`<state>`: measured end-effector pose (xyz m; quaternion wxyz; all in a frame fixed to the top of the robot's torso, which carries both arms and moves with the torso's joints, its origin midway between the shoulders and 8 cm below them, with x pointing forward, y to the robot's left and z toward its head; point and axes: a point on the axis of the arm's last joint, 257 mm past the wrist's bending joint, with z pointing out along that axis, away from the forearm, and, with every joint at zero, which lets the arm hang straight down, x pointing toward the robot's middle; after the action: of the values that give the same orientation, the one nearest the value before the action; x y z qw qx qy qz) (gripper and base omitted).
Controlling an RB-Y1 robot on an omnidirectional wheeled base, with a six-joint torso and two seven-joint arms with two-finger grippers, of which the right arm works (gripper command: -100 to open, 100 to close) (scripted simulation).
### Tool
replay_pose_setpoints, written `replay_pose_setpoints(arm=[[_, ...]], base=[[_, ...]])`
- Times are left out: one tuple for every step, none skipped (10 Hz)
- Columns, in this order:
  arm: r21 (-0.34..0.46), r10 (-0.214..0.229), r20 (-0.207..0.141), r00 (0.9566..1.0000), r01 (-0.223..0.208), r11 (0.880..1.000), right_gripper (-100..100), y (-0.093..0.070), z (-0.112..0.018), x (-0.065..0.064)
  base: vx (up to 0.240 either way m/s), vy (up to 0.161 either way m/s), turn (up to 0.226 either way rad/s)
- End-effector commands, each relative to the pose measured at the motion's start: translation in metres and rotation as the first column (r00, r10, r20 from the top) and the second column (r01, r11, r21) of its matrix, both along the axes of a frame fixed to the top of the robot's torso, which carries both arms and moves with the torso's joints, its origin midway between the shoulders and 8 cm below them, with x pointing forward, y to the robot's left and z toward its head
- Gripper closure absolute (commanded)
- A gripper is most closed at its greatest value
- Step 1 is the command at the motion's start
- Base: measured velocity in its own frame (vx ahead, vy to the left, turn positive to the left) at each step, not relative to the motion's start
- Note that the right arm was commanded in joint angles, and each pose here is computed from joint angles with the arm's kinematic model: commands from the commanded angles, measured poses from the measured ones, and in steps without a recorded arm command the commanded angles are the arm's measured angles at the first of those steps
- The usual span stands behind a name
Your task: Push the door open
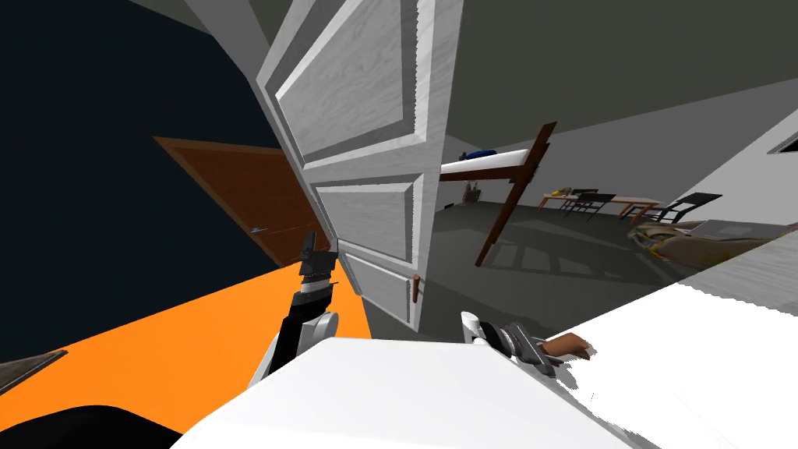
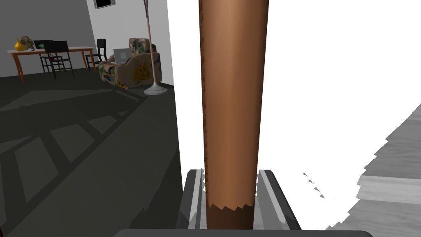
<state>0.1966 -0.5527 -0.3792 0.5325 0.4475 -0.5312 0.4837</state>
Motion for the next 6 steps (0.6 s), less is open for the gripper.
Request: replay_pose_setpoints(arm=[[0.001, -0.081, -0.009, 0.9966, 0.081, 0.997, 100, -0.002, -0.002, -0.026], [0.006, -0.114, -0.011, 0.9935, 0.114, 0.994, 100, -0.001, -0.003, -0.034], [0.011, -0.144, -0.013, 0.9895, 0.144, 0.990, 100, 0.000, -0.004, -0.042], [0.016, -0.173, -0.015, 0.9848, 0.173, 0.985, 100, 0.001, -0.006, -0.049], [0.024, -0.223, -0.021, 0.9745, 0.224, 0.974, 100, 0.004, -0.008, -0.062], [0.024, -0.223, -0.021, 0.9745, 0.224, 0.974, 100, 0.004, -0.008, -0.062]], base=[[0.008, -0.112, 0.224], [0.021, -0.120, 0.168], [0.022, -0.109, 0.105], [0.006, -0.115, 0.122], [0.010, -0.155, 0.208], [0.011, -0.109, 0.065]])
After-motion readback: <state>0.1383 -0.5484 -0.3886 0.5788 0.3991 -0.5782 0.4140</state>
